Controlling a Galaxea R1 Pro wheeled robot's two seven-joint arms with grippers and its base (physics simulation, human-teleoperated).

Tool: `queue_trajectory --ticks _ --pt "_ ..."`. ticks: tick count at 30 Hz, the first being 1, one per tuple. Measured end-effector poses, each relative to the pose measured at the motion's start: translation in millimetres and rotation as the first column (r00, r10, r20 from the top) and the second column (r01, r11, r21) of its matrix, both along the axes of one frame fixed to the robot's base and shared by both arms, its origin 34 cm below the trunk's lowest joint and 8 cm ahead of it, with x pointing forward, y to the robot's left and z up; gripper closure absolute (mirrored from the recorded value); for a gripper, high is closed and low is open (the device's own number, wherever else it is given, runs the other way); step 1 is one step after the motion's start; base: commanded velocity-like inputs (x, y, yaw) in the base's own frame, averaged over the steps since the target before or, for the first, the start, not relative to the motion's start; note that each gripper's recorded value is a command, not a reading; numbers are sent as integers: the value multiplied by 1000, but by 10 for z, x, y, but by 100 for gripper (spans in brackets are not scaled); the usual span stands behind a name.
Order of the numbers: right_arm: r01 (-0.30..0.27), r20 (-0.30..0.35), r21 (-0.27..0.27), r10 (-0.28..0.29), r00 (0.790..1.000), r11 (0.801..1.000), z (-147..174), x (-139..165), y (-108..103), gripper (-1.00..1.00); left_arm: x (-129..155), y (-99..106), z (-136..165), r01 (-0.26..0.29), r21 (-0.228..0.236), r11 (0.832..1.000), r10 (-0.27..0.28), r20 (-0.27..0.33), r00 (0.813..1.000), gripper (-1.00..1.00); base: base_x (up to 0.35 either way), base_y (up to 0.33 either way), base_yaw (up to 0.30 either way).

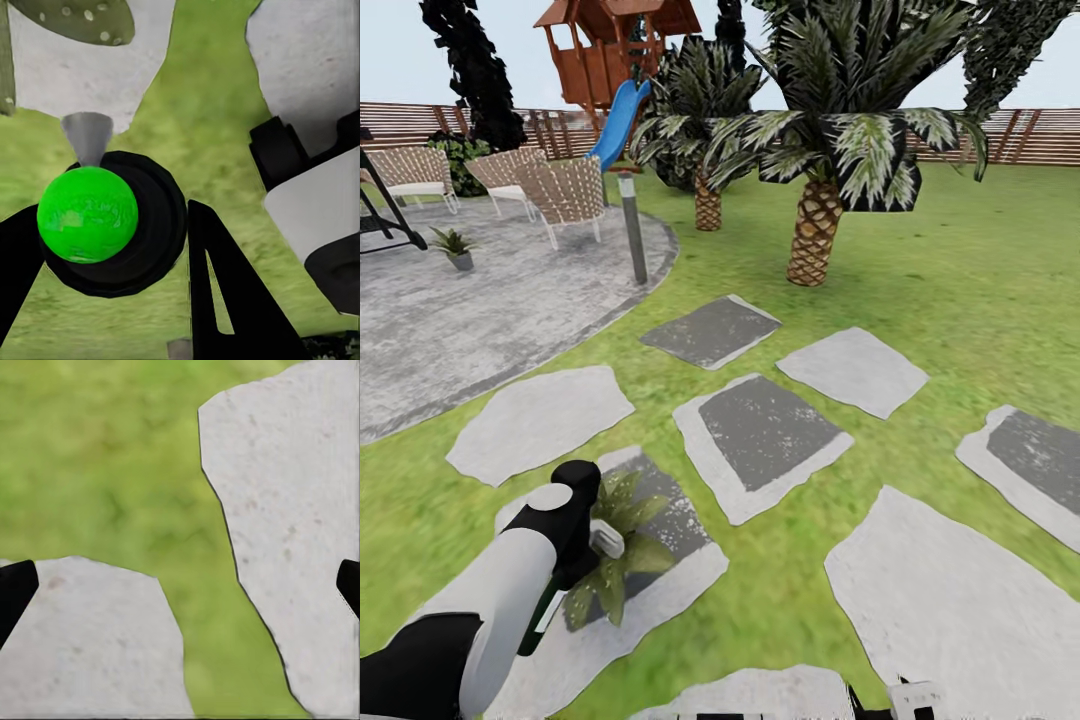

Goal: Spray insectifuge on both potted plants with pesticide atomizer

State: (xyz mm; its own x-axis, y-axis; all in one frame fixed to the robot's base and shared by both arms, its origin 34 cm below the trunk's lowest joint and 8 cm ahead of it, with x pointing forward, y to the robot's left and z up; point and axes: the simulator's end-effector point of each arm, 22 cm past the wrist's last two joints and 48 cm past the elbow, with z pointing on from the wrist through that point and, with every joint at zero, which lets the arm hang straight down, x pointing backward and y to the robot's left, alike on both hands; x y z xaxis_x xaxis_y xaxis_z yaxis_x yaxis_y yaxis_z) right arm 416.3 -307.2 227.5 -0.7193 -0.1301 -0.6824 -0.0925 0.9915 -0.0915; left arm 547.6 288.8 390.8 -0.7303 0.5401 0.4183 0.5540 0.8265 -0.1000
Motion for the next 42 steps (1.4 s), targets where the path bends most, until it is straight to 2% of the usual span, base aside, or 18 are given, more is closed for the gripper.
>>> queue_trajectory --ticks 6,14,26,42 --pt "-1 0 0 1 1000 1000 1 0 4 -100 0 -2 2 -1 0 1000 1 0 1000 100 -18 -265 33" --pt "-1 1 1 1 1000 1000 2 2 14 -100 -14 1 -5 -3 3 1000 3 -1 1000 100 38 -214 264" --pt "-1 0 1 1 1000 1000 -1 -1 13 -100 -32 -2 -16 -11 3 1000 11 -3 1000 100 22 -18 273" --pt "-3 0 2 3 1000 1000 0 0 15 -100 -29 -28 -17 -15 -3 1000 15 -2 1000 100 20 -253 15"
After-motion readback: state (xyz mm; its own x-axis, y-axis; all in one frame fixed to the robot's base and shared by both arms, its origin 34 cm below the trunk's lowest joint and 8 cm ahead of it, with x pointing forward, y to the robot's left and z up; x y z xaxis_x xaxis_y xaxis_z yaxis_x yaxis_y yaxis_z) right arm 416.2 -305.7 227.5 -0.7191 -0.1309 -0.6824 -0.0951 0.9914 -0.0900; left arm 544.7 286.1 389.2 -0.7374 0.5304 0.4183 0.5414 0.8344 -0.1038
